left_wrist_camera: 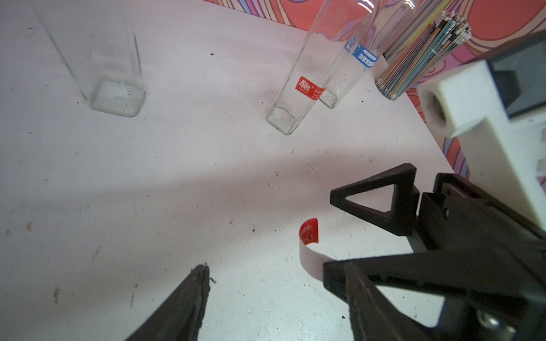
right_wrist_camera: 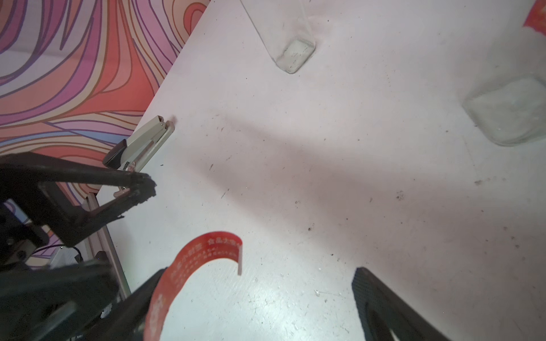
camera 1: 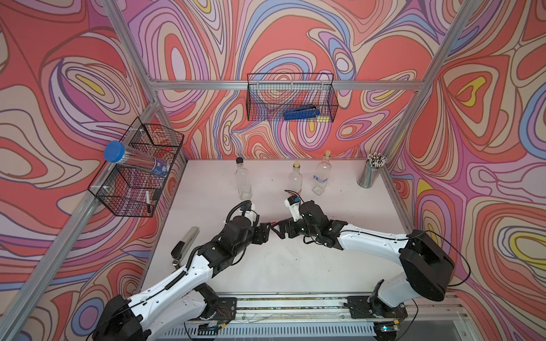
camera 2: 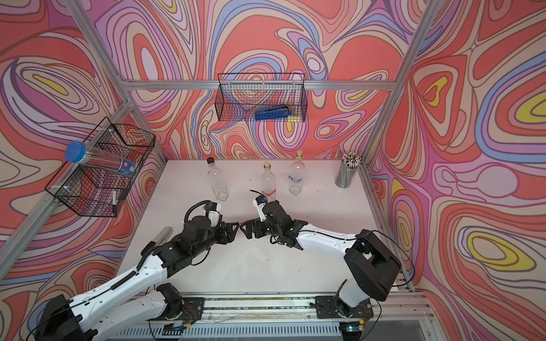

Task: Remove the label from the bottle
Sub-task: Place the label at the center of the board.

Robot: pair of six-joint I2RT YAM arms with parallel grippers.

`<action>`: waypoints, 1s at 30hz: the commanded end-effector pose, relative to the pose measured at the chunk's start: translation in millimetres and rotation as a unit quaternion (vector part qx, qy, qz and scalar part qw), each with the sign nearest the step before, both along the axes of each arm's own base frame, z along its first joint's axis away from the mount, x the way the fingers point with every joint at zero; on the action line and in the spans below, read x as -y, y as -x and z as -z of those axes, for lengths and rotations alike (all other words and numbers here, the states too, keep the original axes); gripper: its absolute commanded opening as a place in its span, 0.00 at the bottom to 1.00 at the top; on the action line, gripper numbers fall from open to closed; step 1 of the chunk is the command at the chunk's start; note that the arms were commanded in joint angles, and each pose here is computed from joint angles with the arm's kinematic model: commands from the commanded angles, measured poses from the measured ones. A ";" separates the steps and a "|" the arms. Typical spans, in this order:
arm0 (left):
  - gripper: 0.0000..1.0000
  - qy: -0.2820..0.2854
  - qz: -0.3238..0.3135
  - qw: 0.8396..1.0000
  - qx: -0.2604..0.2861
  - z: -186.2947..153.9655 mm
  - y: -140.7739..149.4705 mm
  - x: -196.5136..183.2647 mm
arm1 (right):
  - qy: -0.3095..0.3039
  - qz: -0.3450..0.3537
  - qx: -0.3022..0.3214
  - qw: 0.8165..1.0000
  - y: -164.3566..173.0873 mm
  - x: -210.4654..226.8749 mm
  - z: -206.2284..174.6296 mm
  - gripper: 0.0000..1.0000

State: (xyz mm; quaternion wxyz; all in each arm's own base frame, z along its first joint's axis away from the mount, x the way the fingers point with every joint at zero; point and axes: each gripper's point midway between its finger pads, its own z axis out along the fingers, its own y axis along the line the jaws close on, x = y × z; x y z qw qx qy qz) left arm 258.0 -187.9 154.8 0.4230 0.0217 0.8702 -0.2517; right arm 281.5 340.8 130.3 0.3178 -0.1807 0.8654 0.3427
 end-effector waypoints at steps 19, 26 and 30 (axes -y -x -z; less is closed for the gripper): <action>0.74 0.045 -0.024 0.999 0.011 20.8 9.0 -8.3 | -0.047 0.034 -0.129 0.990 -5.1 -18.2 10.1 0.98; 0.74 0.045 -0.035 0.998 0.029 16.8 4.7 -11.4 | -0.066 0.019 -0.154 0.986 1.0 -26.1 12.3 0.98; 0.74 0.043 -0.035 0.998 0.020 26.4 3.7 -9.2 | -0.081 0.011 -0.159 0.984 3.2 -30.0 6.5 0.98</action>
